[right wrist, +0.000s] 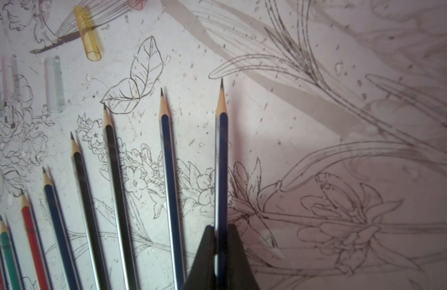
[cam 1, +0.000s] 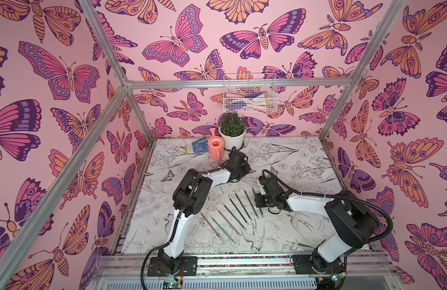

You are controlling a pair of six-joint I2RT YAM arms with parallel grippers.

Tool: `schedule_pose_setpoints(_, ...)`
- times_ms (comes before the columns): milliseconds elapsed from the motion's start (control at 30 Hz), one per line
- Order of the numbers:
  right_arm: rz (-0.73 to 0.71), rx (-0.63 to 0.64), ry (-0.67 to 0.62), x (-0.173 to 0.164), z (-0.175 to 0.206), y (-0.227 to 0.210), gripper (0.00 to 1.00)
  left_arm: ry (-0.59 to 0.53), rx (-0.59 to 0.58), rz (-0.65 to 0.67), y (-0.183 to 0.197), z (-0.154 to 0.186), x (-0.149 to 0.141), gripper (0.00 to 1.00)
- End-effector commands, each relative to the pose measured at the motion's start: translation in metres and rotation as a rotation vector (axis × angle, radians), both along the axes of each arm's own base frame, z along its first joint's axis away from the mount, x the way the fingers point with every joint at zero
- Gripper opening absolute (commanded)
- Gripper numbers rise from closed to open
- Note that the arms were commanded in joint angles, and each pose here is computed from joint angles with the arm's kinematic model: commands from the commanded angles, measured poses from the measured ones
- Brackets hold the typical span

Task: Remove the protective cover of the pencils
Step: Place the pencil at the center of the board, then place the protective sleeve at the center of the board.

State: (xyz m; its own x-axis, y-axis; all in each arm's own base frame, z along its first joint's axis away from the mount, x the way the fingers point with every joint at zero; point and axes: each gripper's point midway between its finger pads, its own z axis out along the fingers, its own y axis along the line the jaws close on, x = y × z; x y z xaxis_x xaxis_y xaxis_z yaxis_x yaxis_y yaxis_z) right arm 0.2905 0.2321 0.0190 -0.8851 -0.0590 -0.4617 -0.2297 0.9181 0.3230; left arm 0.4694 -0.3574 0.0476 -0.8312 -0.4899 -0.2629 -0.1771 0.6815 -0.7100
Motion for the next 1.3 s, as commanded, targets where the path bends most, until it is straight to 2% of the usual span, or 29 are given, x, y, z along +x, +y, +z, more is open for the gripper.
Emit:
schedule_pose_setpoints(0, 0.005, -0.031, 0.058, -0.011, -0.012, -0.008, 0.05, 0.032, 0.063, 0.026, 0.012, -0.018, 0.001, 0.08)
schedule_pose_setpoints(333, -0.002, -0.008, 0.052, -0.016, -0.009, -0.010, 0.21, 0.051, 0.104, 0.054, 0.029, -0.034, 0.003, 0.08)
schedule_pose_setpoints(1033, 0.002, -0.001, 0.042, -0.016, -0.004, -0.010, 0.26, 0.122, 0.184, 0.081, 0.051, -0.050, -0.009, 0.10)
schedule_pose_setpoints(1267, 0.004, 0.003, 0.044, -0.016, -0.004, -0.009, 0.26, 0.131, 0.202, 0.087, 0.054, -0.051, -0.012, 0.15)
